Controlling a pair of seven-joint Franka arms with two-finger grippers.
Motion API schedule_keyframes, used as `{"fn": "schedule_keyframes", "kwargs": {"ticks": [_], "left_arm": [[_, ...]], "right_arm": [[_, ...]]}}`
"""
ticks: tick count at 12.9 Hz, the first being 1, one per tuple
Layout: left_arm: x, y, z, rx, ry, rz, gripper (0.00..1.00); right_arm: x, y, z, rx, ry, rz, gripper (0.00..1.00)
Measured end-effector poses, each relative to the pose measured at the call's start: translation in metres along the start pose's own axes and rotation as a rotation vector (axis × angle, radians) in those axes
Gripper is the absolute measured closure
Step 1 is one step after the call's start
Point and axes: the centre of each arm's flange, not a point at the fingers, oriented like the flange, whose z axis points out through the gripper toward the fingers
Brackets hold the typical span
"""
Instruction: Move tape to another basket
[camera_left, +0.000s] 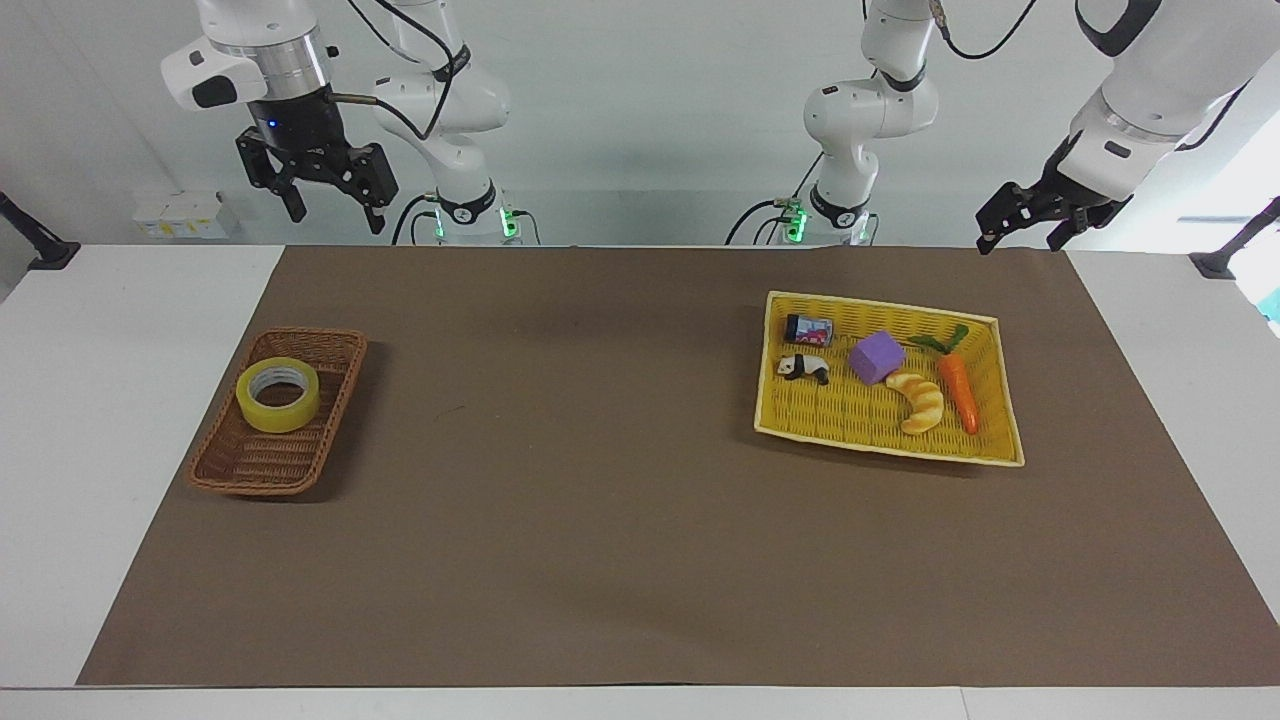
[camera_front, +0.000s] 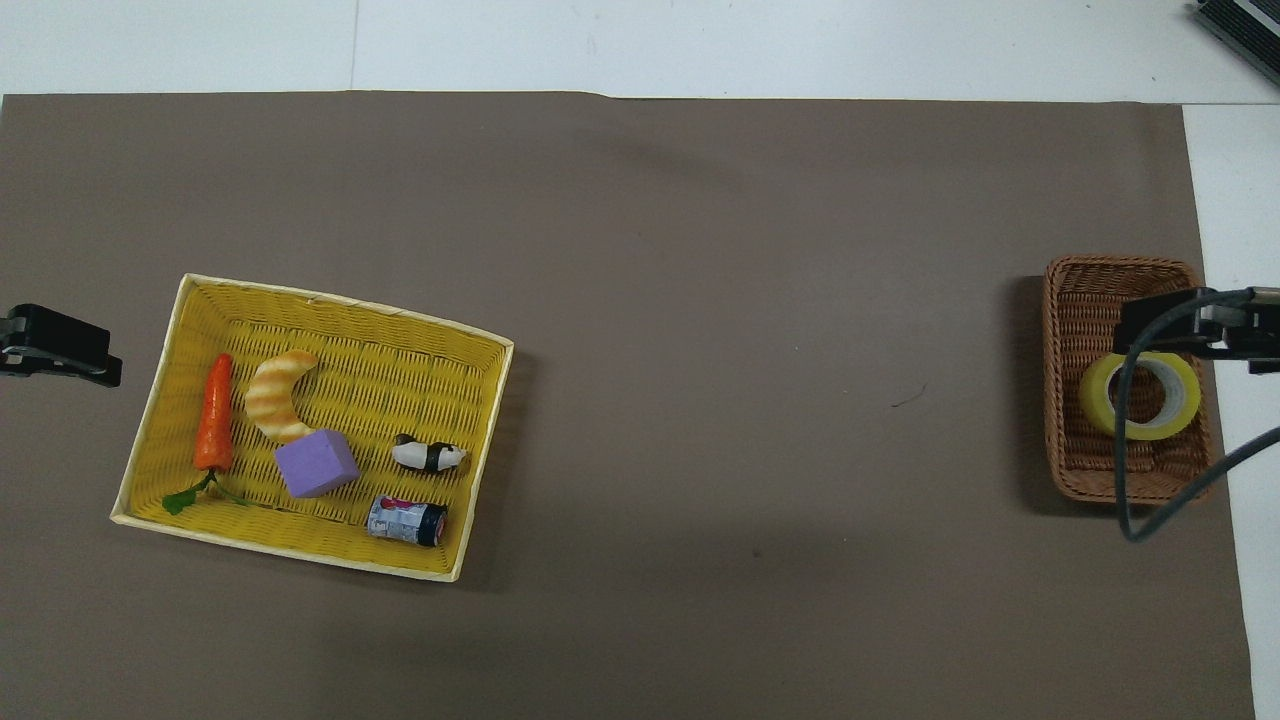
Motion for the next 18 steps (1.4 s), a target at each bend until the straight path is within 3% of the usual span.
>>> {"fn": "schedule_keyframes", "kwargs": {"ticks": [3,7,18], "left_arm": [[0.0,0.0,0.0,0.0,0.0,0.0,0.0],[0.0,0.0,0.0,0.0,0.0,0.0,0.0],[0.0,0.0,0.0,0.0,0.0,0.0,0.0]], "right_arm": [[0.002,0.012,0.01,0.011,-0.024,0.019,0.0],[0.0,0.025,0.009,0.013,-0.054,-0.066,0.0],[-0.006,0.022,0.004,0.016,-0.053,-0.116,0.0]]}}
